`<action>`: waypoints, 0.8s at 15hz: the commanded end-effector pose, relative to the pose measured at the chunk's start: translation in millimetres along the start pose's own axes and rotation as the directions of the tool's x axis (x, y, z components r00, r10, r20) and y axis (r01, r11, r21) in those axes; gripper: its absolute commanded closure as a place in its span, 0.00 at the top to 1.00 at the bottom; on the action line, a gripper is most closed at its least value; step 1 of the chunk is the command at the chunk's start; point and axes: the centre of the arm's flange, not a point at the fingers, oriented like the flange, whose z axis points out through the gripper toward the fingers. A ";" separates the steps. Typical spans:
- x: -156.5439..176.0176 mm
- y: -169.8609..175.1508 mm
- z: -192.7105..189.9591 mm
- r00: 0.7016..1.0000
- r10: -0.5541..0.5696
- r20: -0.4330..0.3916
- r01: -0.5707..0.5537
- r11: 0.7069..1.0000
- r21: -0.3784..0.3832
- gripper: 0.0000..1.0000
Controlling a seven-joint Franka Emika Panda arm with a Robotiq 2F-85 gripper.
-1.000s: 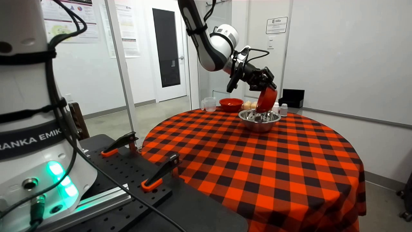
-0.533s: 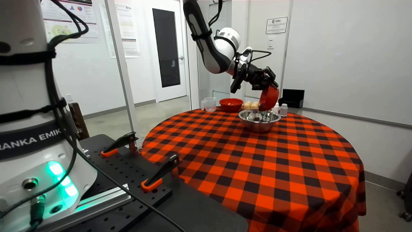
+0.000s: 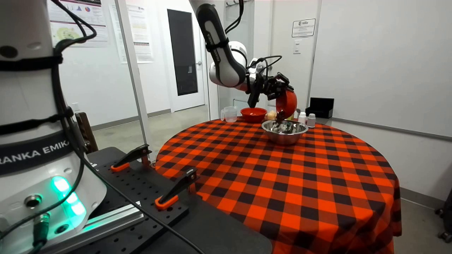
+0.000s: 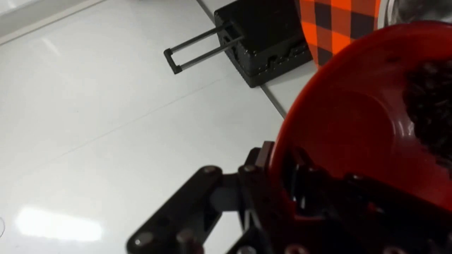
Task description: Pour the things in the red bowl into the silver bowl
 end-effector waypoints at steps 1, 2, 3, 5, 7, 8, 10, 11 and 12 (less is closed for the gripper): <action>-9.1 -7.2 -12.7 0.995 -0.029 -0.099 0.020 0.996 -0.085 0.03; -11.4 -8.5 -12.3 0.993 -0.040 -0.110 0.029 0.995 -0.099 0.03; -15.0 -9.0 -11.6 0.992 -0.051 -0.117 0.038 0.993 -0.112 0.03; -23.0 -7.4 -7.6 0.991 -0.064 -0.121 0.047 0.990 -0.136 0.03; -29.8 -4.1 -2.1 0.989 -0.067 -0.131 0.045 0.986 -0.163 0.03; -32.1 -3.0 -0.8 0.986 -0.066 -0.154 0.037 0.982 -0.186 0.03; -33.8 -1.3 3.0 0.989 -0.063 -0.135 0.037 0.982 -0.184 0.03; -35.1 0.2 3.6 0.993 -0.064 -0.094 0.049 0.986 -0.162 0.03; -34.9 9.2 -1.8 0.997 -0.069 -0.042 0.064 0.990 -0.123 0.03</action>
